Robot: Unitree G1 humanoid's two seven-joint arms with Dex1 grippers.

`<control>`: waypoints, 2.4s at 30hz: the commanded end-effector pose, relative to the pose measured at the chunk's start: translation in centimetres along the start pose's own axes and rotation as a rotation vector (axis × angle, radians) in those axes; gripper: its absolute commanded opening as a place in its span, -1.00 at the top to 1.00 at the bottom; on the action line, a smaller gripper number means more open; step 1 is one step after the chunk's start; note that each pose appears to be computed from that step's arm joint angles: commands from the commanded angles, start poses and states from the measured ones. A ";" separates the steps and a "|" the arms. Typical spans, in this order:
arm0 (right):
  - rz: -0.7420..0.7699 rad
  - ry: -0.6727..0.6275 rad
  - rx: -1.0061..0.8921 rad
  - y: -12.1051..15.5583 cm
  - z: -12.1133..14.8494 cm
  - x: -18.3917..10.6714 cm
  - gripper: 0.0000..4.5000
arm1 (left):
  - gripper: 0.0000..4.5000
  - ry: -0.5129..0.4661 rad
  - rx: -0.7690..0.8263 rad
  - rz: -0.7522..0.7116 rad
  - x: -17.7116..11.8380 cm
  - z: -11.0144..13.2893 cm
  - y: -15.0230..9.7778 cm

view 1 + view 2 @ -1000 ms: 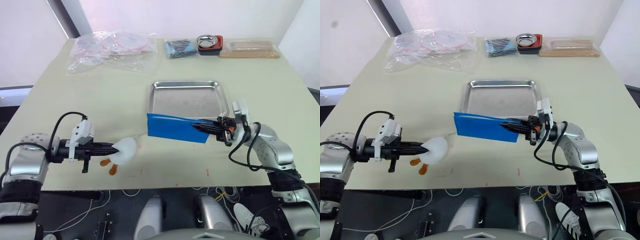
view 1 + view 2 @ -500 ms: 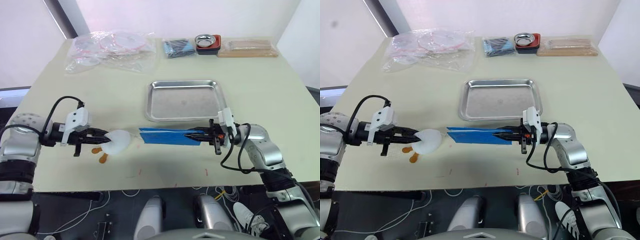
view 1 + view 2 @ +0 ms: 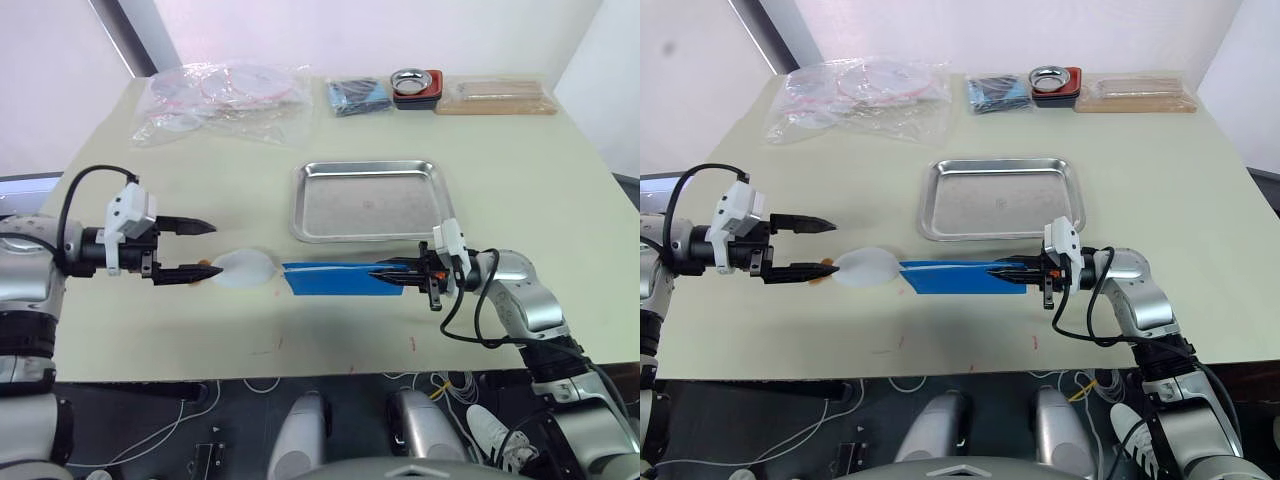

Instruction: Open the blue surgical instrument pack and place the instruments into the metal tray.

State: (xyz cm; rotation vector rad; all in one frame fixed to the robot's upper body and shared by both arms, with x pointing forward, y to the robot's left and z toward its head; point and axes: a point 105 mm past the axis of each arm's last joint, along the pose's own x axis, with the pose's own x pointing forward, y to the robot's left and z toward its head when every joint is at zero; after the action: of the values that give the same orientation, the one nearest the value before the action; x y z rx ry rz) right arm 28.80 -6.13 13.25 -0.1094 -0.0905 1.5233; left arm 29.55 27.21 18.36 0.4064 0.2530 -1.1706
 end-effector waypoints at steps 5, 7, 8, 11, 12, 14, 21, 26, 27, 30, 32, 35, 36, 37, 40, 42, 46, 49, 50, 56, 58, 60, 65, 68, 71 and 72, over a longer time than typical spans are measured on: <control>0.024 -0.030 -0.017 0.1 0.8 0.2 1.00 | -0.95 -0.131 -0.004 -0.112 3.0 1.2 -2.5; 0.025 -0.031 -0.014 0.1 0.8 0.2 1.00 | -0.95 -0.149 0.006 -0.117 3.8 1.2 -2.9; 0.025 -0.031 -0.013 0.1 0.8 0.2 1.00 | -0.95 -0.161 0.005 -0.121 4.2 1.2 -3.0; 0.028 -0.032 -0.012 0.1 0.8 0.2 1.00 | -0.95 -0.181 0.012 -0.119 5.3 1.1 -3.1; 0.029 -0.033 -0.011 0.1 0.8 0.3 1.00 | -0.95 -0.186 0.013 -0.117 5.5 1.1 -3.0; 0.031 -0.033 -0.010 0.1 0.8 0.3 1.00 | -0.95 -0.196 0.017 -0.118 6.3 1.0 -3.0; 0.033 -0.031 -0.008 0.1 0.9 0.3 1.00 | -0.95 -0.204 0.023 -0.124 7.3 0.8 -2.8; 0.028 -0.029 -0.003 0.2 0.8 0.1 1.00 | -0.95 -0.240 0.019 -0.124 6.9 1.6 -2.6; 0.027 -0.029 -0.002 0.2 0.8 0.1 1.00 | -0.95 -0.236 0.018 -0.127 6.6 1.6 -2.6; 0.026 -0.026 -0.001 0.2 0.7 0.0 1.00 | -0.95 -0.219 0.009 -0.131 5.8 1.6 -2.6; 0.025 -0.026 0.001 0.2 0.6 0.0 1.00 | -0.95 -0.199 0.005 -0.128 5.5 1.3 -2.5; 0.028 -0.027 0.005 0.3 0.6 0.1 1.00 | -0.95 -0.176 -0.001 -0.106 5.1 0.8 -2.2; 0.028 -0.028 0.005 0.3 0.6 0.1 1.00 | -0.95 -0.178 0.005 -0.098 5.2 0.8 -2.1; 0.030 -0.028 0.006 0.3 0.6 0.1 1.00 | -0.95 -0.182 0.004 -0.100 5.4 0.8 -2.2; 0.032 -0.028 0.005 0.3 0.6 0.2 1.00 | -0.95 -0.190 0.005 -0.111 6.3 0.8 -2.4; 0.032 -0.028 0.004 0.3 0.7 0.2 1.00 | -0.95 -0.188 0.002 -0.118 6.9 0.4 -2.5; 0.033 -0.027 0.004 0.3 0.7 0.2 1.00 | -0.95 -0.181 -0.004 -0.129 7.6 -0.2 -2.6; 0.032 -0.027 0.005 0.4 0.7 0.2 1.00 | -0.95 -0.192 -0.008 -0.139 8.3 -0.3 -2.7; 0.032 -0.027 0.005 0.5 0.7 0.1 1.00 | -0.95 -0.198 -0.011 -0.145 8.5 -0.2 -2.8; 0.028 -0.027 0.008 0.6 0.6 0.1 1.00 | -0.58 -0.239 -0.020 -0.177 9.0 0.4 -3.2; 0.027 -0.027 0.009 0.6 0.6 0.1 1.00 | -0.19 -0.247 -0.029 -0.189 9.0 0.6 -3.3; 0.026 -0.026 0.009 0.6 0.6 0.1 1.00 | 0.26 -0.246 -0.037 -0.201 9.0 0.5 -3.5; 0.027 -0.026 0.011 0.6 0.6 0.1 1.00 | 0.99 -0.248 -0.077 -0.251 9.1 0.5 -4.2; 0.028 -0.023 0.013 0.6 0.6 0.0 1.00 | 0.99 -0.236 -0.095 -0.266 9.1 0.3 -4.5; 0.026 -0.021 0.020 0.6 0.5 -0.1 1.00 | 0.99 -0.235 -0.100 -0.265 9.3 0.2 -4.6; 0.026 -0.021 0.023 0.6 0.5 -0.1 1.00 | 0.99 -0.236 -0.101 -0.265 9.4 0.2 -4.7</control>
State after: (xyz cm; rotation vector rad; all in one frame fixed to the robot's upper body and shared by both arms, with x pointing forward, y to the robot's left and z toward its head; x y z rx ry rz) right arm 28.51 -6.40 12.40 -0.0736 -0.0276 1.5309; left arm 29.09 18.28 13.24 0.1285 0.1924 -1.4100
